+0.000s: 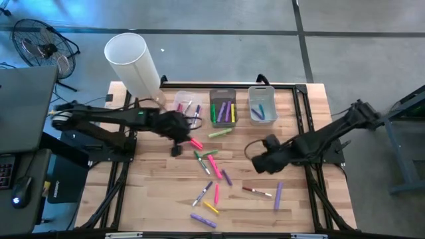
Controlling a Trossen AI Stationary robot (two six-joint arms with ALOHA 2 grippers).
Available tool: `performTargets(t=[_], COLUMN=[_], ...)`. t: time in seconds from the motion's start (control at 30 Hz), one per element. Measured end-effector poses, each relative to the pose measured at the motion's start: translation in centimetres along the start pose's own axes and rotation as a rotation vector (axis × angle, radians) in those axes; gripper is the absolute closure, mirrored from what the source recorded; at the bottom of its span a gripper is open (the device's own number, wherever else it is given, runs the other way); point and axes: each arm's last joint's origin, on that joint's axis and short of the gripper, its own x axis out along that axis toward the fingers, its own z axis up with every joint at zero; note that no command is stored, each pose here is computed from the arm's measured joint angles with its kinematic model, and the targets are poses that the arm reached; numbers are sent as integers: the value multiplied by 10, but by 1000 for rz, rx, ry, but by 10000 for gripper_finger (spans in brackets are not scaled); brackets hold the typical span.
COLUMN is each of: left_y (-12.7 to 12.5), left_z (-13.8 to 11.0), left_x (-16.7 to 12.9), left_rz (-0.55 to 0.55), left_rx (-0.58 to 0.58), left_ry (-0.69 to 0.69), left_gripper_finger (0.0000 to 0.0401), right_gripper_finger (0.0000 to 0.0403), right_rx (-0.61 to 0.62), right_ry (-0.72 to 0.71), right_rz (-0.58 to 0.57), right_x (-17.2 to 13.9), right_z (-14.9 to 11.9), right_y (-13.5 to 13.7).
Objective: Pick & Place Markers
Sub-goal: Put the right violet highlighter into the black bin
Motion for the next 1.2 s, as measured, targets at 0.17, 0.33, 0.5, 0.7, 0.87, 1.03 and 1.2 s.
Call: performTargets(t=[0.17, 0.33, 0.5, 0.7, 0.87, 1.03, 1.2], left_y=[4, 3, 3, 3, 3, 2, 2], left_z=[-33, -51, -54, -51, -52, -52, -52], left_x=[-14, -22, -27, -27, -27, -27, -27], left_rz=[10, -21, -21, -26, -35, -46, -67], left_rx=[-84, -151, -152, -148, -148, -136, -122], left_ry=[-2, 39, 50, 27, 39, 41, 42], left_gripper_finger=[401, 401, 401, 401, 401, 401, 401], right_gripper_finger=[402, 383, 339, 282, 266, 265, 265], right_rx=[167, 283, 331, 340, 338, 336, 328], right_ry=[176, 311, 378, 411, 420, 421, 418], right_rz=[-255, -367, -457, -473, -497, -564, -576], right_x=[8, 17, 26, 45, 64, 75, 85], right_z=[-27, -60, -83, -99, -111, -122, -133], right_y=[10, 12, 13, 19, 23, 19, 10])
